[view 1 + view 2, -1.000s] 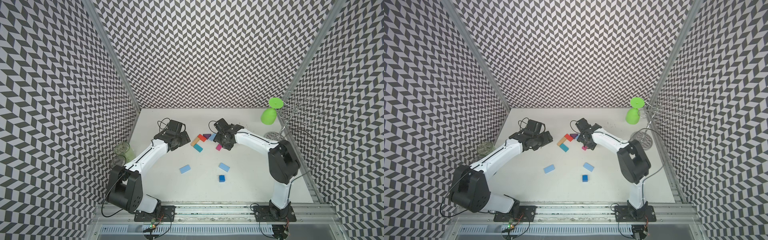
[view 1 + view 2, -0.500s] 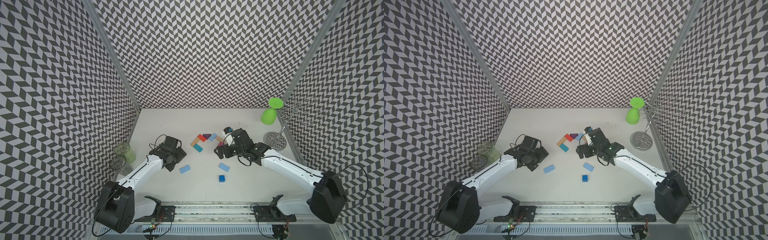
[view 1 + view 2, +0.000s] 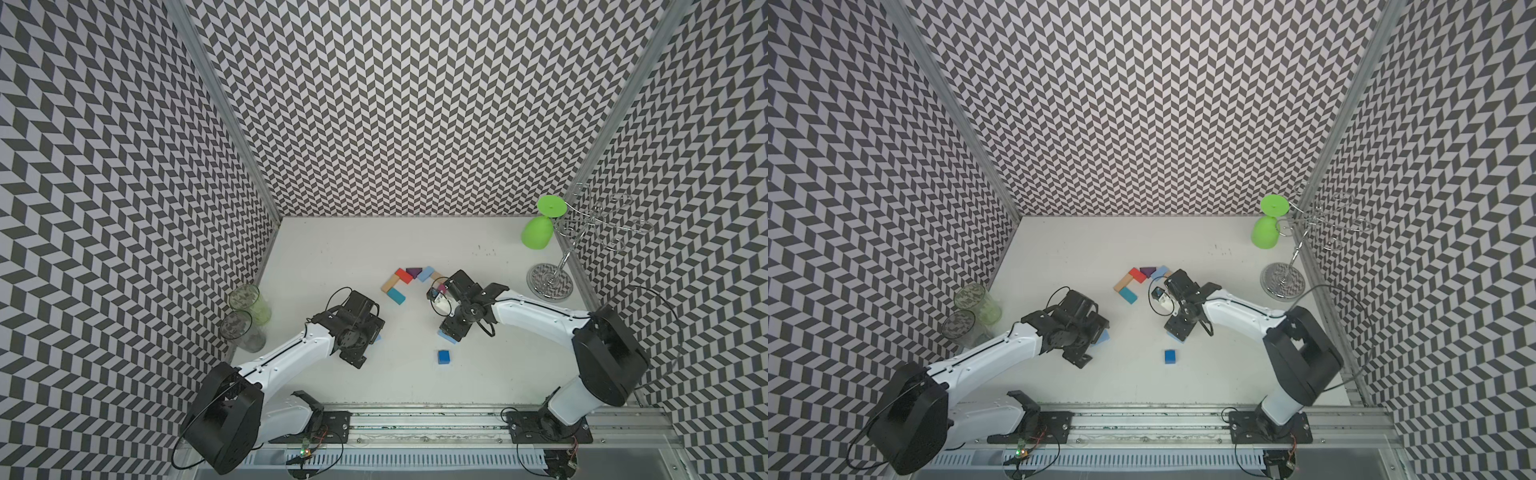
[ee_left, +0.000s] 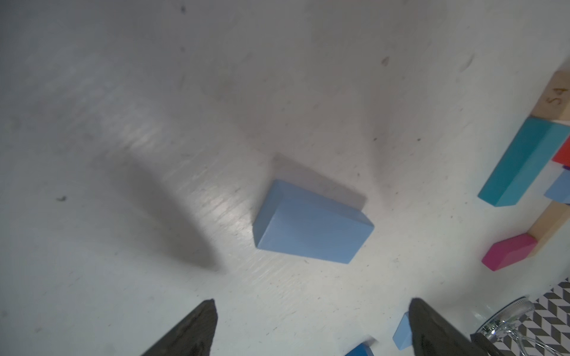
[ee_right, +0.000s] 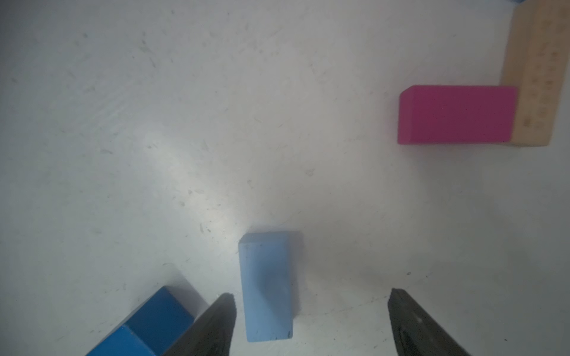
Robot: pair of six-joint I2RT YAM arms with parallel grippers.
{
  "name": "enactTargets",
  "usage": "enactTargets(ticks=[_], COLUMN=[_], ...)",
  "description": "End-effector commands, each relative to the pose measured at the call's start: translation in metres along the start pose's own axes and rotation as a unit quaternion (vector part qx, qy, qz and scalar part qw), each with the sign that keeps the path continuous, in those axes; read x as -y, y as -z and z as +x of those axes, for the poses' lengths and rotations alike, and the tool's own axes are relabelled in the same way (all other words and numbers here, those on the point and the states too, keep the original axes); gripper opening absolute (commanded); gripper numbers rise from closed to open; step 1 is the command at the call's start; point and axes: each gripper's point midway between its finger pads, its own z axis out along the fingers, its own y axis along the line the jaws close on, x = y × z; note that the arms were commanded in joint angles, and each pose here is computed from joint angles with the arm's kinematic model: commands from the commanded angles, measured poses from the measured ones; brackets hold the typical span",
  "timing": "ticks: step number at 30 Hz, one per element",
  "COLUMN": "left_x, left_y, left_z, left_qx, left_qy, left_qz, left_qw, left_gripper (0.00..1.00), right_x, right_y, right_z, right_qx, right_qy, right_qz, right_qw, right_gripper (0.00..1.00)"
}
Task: Assemble a heart with building blocks
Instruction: Assemble the building block at the center of the board.
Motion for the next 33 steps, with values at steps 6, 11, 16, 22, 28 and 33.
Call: enactTargets(ticks=[6, 11, 16, 22, 28, 33], left_x=[-0.015, -0.010, 0.002, 0.006, -0.003, -0.016], left_y=[-0.012, -0.014, -0.020, -0.029, -0.033, -0.037], left_z=[-0.001, -0.007, -0.011, -0.016, -0.027, -0.039], left_qx=[0.013, 0.031, 0.033, 0.033, 0.046, 0.056], left_qy=[0.102, 0.138, 0.148, 0.152, 0.163, 0.171], left_qz=[-0.022, -0.025, -0.021, -0.033, -0.046, -0.063], left_qw=[0.994, 0.990, 0.988, 0.987, 0.985, 0.982], left_gripper=[0.99, 0.99, 0.99, 0.99, 0.98, 0.82], right_x=[0.001, -0.001, -0.004, -0.008, -0.011, -0.019], right_y=[-0.017, -0.026, -0.031, -0.030, -0.027, -0.029], right_z=[-0.003, -0.002, 0.001, 0.007, 0.011, 0.010], right_qx=[0.007, -0.002, -0.012, -0.017, -0.020, -0.032], right_qy=[0.030, 0.029, 0.024, 0.017, 0.014, 0.007], right_qz=[0.016, 0.005, -0.003, -0.010, -0.018, -0.044], right_qw=[0.999, 1.000, 1.000, 1.000, 1.000, 0.999], right_gripper=[0.74, 0.73, 0.70, 0.67, 0.66, 0.63])
